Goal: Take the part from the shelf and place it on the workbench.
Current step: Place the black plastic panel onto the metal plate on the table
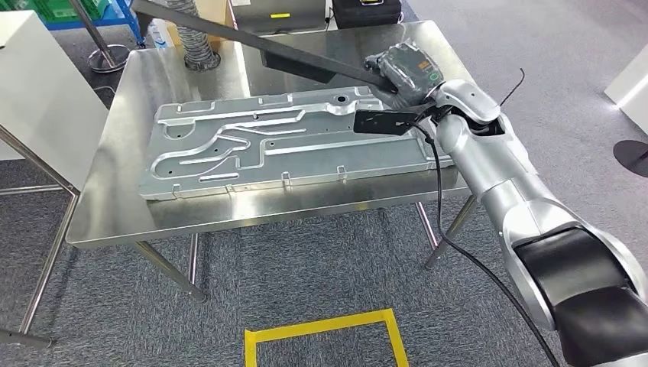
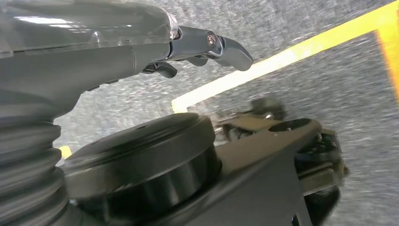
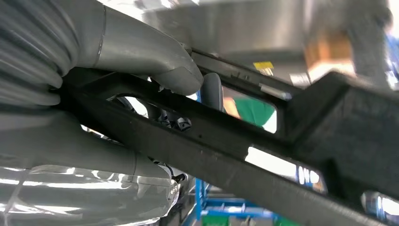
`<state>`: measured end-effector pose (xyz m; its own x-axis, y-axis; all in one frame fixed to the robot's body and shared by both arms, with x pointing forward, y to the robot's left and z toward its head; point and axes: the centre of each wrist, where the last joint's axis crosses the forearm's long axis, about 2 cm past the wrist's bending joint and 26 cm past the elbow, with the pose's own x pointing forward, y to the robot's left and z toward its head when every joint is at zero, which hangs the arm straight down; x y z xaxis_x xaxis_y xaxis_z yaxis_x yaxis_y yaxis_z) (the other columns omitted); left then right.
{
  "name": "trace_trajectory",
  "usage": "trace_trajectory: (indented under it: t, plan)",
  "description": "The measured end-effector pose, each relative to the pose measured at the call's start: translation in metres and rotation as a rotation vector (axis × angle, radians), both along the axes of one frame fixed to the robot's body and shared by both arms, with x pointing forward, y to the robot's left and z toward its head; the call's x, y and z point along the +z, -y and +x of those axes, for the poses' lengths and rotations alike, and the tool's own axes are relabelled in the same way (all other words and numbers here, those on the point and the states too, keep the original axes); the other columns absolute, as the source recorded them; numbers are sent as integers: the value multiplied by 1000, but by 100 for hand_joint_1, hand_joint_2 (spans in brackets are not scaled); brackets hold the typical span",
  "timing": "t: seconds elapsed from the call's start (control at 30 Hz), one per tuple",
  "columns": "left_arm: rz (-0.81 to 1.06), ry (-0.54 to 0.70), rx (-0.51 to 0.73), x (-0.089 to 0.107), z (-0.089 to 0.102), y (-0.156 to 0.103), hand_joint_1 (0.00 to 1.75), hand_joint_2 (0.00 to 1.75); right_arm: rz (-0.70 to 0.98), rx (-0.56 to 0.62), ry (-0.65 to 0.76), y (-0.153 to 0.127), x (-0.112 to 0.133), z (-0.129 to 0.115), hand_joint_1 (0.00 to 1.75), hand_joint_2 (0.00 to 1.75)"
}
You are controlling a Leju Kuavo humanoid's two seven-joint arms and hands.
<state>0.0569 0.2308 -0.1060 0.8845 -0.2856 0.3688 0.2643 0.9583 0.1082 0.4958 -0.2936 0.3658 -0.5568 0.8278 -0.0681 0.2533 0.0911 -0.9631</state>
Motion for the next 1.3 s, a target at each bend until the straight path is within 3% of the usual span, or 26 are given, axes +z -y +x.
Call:
trace_trajectory:
  t: [0.23,0.43,0.63,0.87,1.3]
  plan:
    - [4,-13,-1,0,-2,0,0,175,-191,-91,-101,12,-27,9,175,175]
    - [3,-21,-18,0,-2,1,0,175,-240,-151,-187,22,-75,3,175,175]
    - [1,-15,-33,-1,-3,-1,0,175,-256,-142,-294,11,-128,-12,175,175]
    - [1,-7,-37,-1,-1,-4,0,175,-257,-120,-308,2,-130,-11,175,175]
    - [-4,2,-39,-1,-4,-4,0,175,-288,-137,-333,9,-129,-11,175,175]
